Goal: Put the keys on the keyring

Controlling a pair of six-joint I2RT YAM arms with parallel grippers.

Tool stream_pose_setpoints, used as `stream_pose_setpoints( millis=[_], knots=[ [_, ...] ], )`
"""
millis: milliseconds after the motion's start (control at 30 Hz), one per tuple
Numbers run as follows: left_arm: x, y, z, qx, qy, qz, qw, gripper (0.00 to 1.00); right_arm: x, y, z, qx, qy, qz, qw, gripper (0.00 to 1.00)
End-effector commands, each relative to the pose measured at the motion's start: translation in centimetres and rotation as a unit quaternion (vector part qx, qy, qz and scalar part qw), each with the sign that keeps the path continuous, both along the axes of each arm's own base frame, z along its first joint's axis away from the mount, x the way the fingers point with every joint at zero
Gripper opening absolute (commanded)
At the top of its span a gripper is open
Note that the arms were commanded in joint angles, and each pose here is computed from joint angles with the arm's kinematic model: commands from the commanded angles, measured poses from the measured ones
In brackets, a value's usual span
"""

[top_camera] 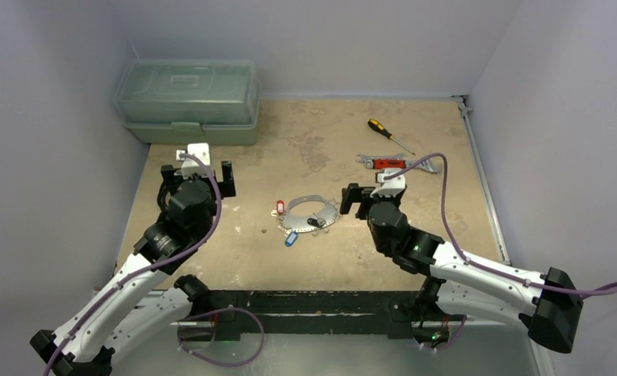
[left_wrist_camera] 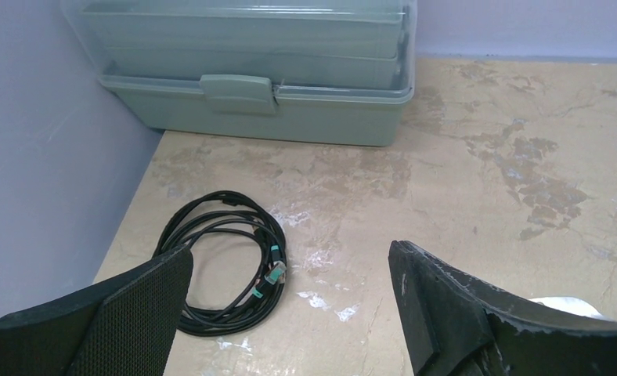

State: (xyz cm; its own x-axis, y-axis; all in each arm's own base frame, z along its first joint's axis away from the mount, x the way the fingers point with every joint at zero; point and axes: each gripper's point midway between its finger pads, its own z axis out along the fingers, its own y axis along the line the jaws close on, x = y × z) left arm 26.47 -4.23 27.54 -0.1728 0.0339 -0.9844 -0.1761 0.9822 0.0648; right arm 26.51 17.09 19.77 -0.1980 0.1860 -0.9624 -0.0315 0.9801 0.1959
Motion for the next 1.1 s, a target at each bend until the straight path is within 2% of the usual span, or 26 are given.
stream_pose_setpoints(
  millis=[0, 1067],
  knots=[
    [0.1, -0.2, 1.4, -0.013, -0.024, -0.01, 1.0, 0.95, -1.0, 4.9, 3.4, 0.038, -0.06, 0.152, 0.986, 0.99],
    [0.5, -0.4, 0.9, -0.008, -0.015, -0.011, 1.0, 0.95, -0.8, 5.5, 1.7, 0.027, -0.05, 0.157, 0.986, 0.99]
  ],
)
